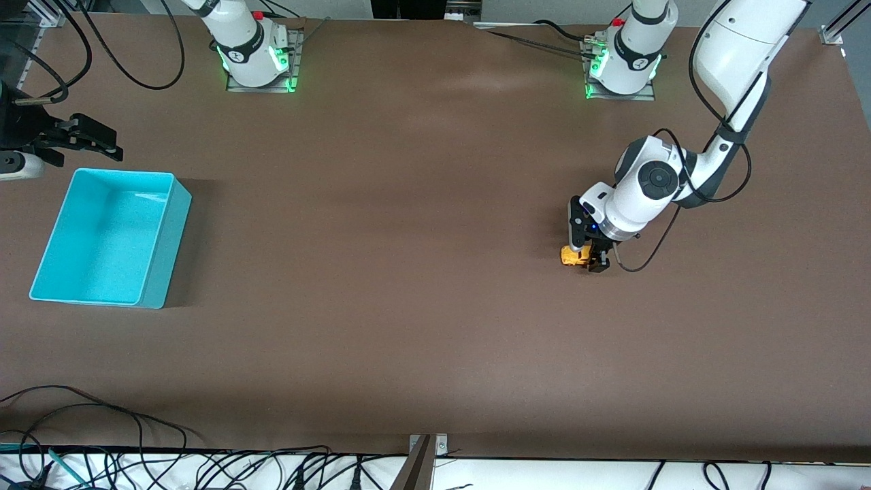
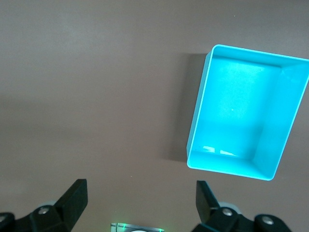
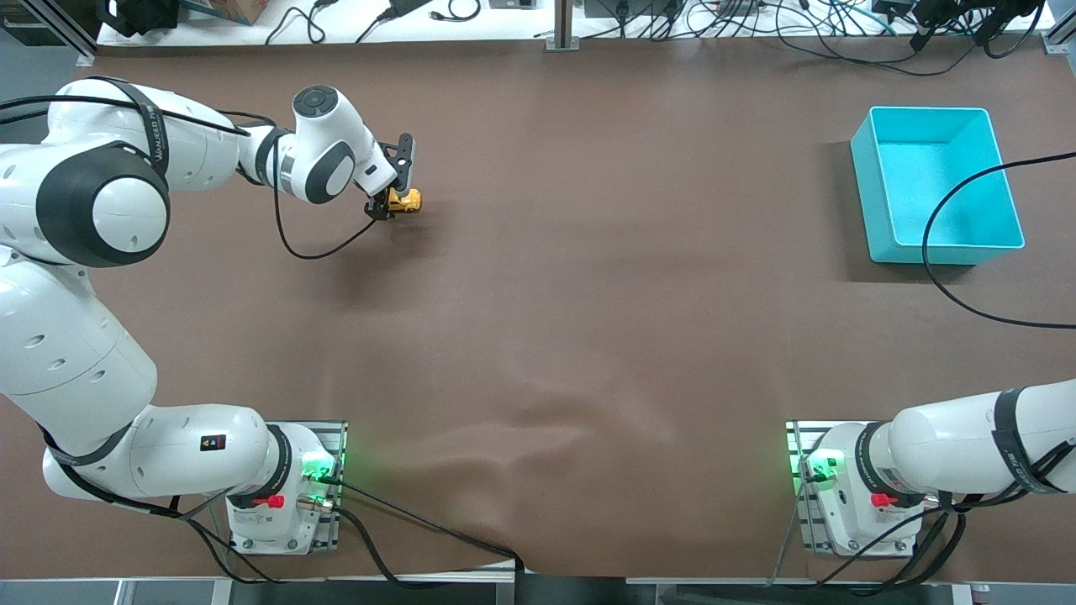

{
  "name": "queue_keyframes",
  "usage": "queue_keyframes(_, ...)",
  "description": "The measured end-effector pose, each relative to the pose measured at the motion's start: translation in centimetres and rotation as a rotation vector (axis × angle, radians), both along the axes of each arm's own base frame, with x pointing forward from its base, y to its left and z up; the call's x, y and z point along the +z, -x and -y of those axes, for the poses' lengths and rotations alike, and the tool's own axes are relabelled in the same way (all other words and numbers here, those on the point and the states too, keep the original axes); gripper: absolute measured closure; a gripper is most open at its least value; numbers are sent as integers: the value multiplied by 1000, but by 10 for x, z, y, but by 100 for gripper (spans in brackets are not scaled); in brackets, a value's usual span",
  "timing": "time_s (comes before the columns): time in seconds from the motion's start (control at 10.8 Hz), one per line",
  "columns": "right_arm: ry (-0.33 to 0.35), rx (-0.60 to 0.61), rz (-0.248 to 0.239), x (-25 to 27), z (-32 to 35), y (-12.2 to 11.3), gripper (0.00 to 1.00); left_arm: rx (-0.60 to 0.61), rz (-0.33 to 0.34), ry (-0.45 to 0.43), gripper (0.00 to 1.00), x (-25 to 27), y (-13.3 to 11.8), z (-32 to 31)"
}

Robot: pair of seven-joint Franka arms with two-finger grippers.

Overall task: Wind up and store yellow beetle car
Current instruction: 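Close the left gripper on the yellow car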

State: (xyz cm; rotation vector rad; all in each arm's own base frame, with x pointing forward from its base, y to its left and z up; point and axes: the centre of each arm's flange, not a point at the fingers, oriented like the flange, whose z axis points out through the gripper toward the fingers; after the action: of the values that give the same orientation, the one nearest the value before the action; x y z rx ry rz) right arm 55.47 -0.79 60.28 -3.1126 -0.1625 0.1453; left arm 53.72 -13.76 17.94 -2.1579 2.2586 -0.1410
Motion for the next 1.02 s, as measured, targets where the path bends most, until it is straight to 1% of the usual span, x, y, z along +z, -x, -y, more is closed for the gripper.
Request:
queue_keyframes(0.09, 0, 0, 0, 0, 0, 0, 0, 6, 1, 0, 52, 0, -1, -3)
queue_keyframes(0.19, 0, 0, 0, 0, 0, 0, 0, 13, 2, 0, 54, 0, -2, -7)
queue_keyframes(1.02, -1, 0, 0, 0, 0, 0, 0, 24, 1, 0, 54, 0, -4, -14)
